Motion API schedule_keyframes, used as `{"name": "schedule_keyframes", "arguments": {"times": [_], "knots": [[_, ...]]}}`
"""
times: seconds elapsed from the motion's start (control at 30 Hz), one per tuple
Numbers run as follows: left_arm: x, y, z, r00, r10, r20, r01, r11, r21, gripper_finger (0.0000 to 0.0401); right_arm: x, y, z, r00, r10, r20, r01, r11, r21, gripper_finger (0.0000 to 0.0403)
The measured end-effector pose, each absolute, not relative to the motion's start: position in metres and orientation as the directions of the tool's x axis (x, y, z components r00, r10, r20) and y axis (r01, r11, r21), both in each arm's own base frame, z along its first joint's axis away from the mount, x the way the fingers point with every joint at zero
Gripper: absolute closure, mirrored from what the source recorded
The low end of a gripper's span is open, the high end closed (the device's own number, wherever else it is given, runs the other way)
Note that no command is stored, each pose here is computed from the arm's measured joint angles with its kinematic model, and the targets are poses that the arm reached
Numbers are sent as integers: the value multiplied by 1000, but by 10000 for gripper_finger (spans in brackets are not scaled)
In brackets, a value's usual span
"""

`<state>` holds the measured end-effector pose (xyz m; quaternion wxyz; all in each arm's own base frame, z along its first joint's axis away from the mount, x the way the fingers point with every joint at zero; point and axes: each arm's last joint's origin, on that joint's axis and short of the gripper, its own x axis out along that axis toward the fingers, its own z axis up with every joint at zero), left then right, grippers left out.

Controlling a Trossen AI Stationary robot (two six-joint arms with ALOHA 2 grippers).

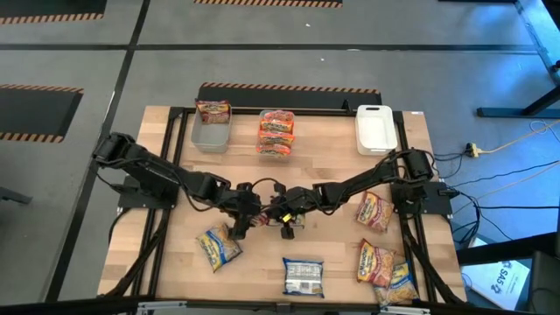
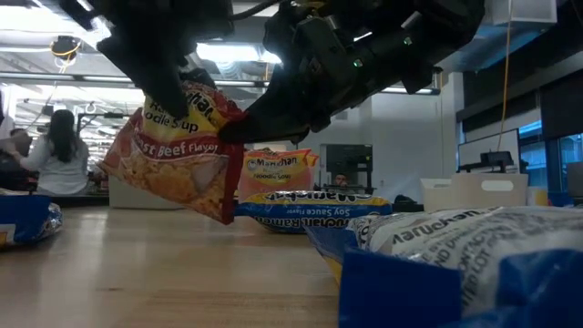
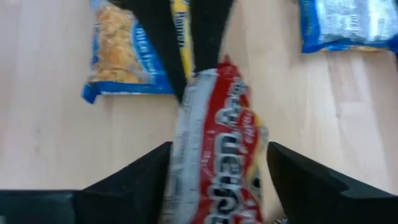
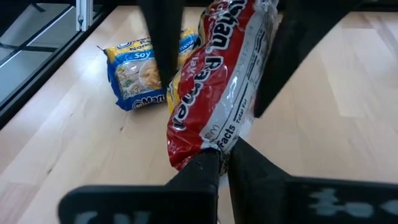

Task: Sort Maruchan noodles
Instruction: Put the bottom left red noodle into the gray bin

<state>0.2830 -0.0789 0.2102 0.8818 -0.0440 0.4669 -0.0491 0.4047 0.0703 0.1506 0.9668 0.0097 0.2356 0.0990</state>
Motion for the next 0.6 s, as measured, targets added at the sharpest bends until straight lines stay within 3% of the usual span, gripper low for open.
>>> {"name": "schedule_keyframes", "arguments": {"times": [0.33, 0.6], "knots": [[280, -73, 205, 504, -105, -857, 72, 994, -79, 276, 405, 70, 152, 876, 203, -438, -181, 979, 92, 384], [275, -63, 215, 510, -62, -858, 32, 998, -54, 281, 398, 58, 173, 860, 216, -463, -204, 976, 77, 313]]}}
